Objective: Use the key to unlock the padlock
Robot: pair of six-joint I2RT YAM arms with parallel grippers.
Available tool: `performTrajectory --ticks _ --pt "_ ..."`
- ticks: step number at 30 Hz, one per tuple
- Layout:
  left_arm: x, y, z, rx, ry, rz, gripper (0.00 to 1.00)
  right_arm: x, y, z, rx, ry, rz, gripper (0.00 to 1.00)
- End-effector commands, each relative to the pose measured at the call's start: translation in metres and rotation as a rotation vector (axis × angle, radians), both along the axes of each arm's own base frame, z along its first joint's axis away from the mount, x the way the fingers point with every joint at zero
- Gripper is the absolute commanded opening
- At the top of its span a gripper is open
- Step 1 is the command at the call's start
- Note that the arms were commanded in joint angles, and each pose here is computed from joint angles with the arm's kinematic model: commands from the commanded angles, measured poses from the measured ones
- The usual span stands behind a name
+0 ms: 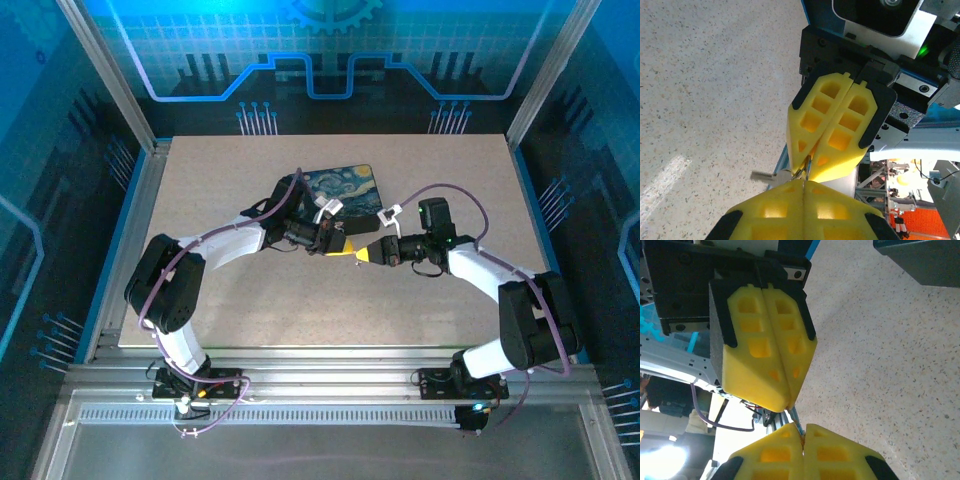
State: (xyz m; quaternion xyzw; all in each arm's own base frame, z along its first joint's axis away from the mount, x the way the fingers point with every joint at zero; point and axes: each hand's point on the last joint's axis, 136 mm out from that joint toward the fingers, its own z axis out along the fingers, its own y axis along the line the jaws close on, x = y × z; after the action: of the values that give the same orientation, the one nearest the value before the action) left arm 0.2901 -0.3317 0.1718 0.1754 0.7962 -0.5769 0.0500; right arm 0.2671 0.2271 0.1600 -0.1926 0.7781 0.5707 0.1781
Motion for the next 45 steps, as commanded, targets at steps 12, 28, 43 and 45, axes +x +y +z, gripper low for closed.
performTrajectory --ticks 12,28,43,45 --pt "0.011 0.004 0.004 0.041 -0.038 0.047 0.39 0.006 -0.015 -0.004 -0.027 -0.031 -0.087 0.0" --pt "0.071 0.037 -0.079 0.53 -0.122 0.434 0.59 0.042 -0.051 -0.034 -0.182 0.076 -0.338 0.0" --pt "0.102 0.024 -0.104 0.757 -0.25 0.707 0.7 0.063 -0.083 -0.033 -0.258 0.121 -0.511 0.0" --pt "0.105 0.024 -0.107 0.789 -0.268 0.736 0.69 0.064 -0.086 -0.031 -0.258 0.124 -0.528 0.0"
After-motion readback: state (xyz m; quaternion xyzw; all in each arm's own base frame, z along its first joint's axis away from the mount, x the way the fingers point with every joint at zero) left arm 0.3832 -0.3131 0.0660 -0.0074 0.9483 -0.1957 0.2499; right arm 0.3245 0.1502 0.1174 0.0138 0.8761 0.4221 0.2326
